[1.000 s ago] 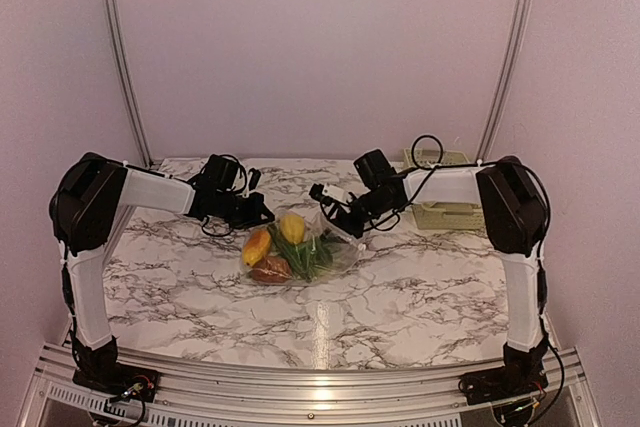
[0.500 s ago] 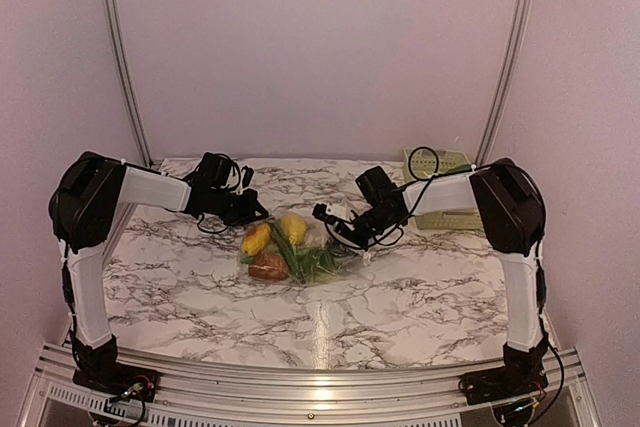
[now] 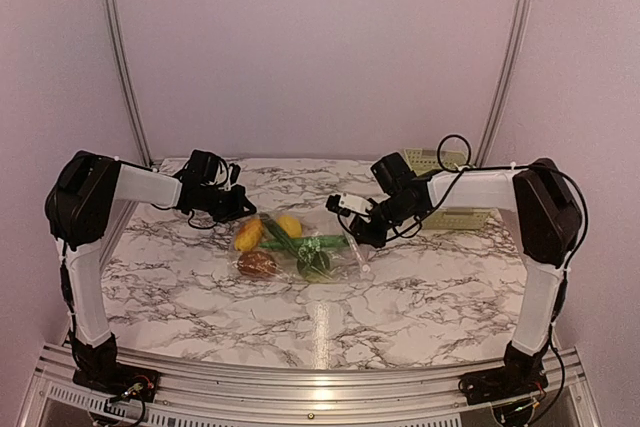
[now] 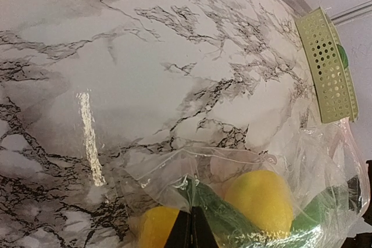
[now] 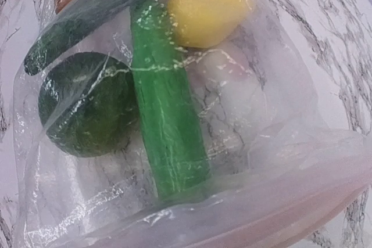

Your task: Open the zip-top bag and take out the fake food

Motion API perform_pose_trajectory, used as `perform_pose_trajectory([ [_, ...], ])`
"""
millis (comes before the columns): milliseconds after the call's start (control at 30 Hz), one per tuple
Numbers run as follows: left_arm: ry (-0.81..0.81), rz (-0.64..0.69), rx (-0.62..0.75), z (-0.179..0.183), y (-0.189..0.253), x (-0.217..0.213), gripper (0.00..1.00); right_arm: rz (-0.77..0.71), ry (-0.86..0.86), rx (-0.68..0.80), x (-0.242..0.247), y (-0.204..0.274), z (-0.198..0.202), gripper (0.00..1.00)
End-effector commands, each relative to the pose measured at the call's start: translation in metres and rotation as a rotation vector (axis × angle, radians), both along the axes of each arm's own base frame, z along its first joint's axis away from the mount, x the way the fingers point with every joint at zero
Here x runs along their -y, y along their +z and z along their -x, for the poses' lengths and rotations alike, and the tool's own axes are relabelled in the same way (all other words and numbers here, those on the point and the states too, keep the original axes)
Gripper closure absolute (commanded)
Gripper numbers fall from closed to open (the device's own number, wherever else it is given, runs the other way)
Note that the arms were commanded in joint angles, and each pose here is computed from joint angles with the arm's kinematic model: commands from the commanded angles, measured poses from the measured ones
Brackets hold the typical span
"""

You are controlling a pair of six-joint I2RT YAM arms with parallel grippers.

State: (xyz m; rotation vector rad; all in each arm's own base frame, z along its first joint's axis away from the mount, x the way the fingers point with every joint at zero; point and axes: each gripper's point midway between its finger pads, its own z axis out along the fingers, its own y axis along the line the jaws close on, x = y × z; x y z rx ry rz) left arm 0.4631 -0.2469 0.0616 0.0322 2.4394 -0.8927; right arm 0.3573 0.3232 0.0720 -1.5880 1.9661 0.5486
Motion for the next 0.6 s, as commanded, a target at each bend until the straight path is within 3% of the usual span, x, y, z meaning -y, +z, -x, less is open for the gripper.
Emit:
perform_pose_trajectory([
  [0,-0.014,-0.007,0.0,0.003,0.003,-0.004,1.0,0.058,-0.022,0.022,0.014,0.003,0.008,0.99],
  [200,-0.021,0.002,-0.007,0.003,0.0,-0.002,1.0,0.107,-0.02,-0.052,0.01,-0.035,0.011,0.92],
  [267,-0.02,0.003,-0.008,0.003,0.0,-0.002,1.0,0.118,-0.021,-0.074,0.008,-0.046,0.012,0.81],
  [300,-0.021,0.003,-0.005,0.003,0.001,-0.002,1.0,0.122,-0.025,-0.084,0.006,-0.05,0.011,0.69],
  [400,-0.022,0.004,-0.004,0.004,0.002,-0.002,1.0,0.123,-0.031,-0.102,0.003,-0.057,0.01,0.57],
  [467,-0.024,0.001,-0.003,0.005,0.003,-0.002,1.0,0.127,-0.034,-0.101,0.002,-0.057,0.009,0.58],
  [567,-0.028,-0.008,0.0,0.005,0.004,-0.003,1.0,0.132,-0.04,-0.082,0.004,-0.047,0.007,0.84],
])
